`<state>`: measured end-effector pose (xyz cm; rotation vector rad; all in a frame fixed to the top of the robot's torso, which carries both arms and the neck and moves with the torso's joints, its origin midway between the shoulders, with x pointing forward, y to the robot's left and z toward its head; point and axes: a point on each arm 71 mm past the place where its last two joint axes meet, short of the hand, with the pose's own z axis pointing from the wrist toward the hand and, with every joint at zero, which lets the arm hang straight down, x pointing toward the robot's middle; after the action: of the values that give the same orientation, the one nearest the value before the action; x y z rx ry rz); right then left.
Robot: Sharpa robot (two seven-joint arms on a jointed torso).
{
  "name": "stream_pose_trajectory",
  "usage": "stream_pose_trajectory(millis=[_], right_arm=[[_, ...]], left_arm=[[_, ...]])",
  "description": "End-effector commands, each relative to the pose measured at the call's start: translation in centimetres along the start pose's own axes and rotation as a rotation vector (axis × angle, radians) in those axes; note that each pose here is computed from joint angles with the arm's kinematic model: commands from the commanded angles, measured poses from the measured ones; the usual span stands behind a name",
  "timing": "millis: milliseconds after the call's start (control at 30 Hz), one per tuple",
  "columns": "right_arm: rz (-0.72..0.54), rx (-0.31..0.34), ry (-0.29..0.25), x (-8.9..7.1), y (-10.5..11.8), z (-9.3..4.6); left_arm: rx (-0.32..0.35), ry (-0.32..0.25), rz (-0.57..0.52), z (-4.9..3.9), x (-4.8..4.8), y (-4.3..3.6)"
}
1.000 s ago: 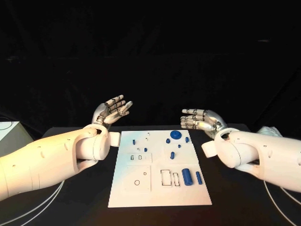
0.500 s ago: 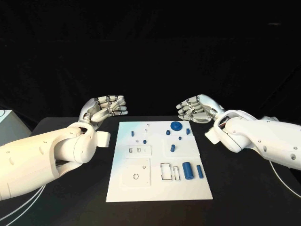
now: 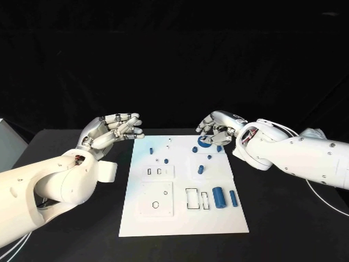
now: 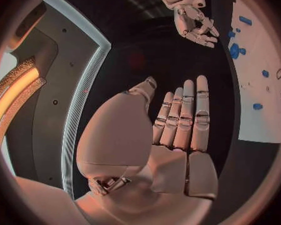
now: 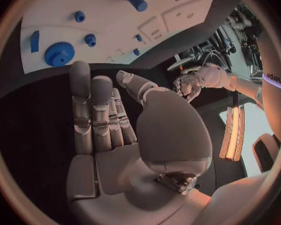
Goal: Assemble the parts on the task board
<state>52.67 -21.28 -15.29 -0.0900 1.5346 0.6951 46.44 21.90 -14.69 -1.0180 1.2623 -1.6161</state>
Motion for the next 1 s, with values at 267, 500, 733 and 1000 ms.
stream_pose_trajectory(millis=[267, 500, 733, 1000], right_arm=[[-0.290, 0.043, 0.080, 0.9, 0.5, 0.9], [-0.320, 0.063, 0.100, 1.2, 0.4, 1.2], [-0.342, 0.083, 0.107, 1.3, 0.1, 1.3], [-0.357, 0.089, 0.113, 1.4, 0.1, 1.4]], left_arm=[[0.004, 0.057, -0.029, -0.36, 0.69, -0.70], [0.003, 0.065, -0.034, -0.46, 0.83, -0.89], [0.003, 0.064, -0.033, -0.51, 0.77, -1.04], [0.001, 0.062, -0.032, -0.49, 0.68, -1.08]])
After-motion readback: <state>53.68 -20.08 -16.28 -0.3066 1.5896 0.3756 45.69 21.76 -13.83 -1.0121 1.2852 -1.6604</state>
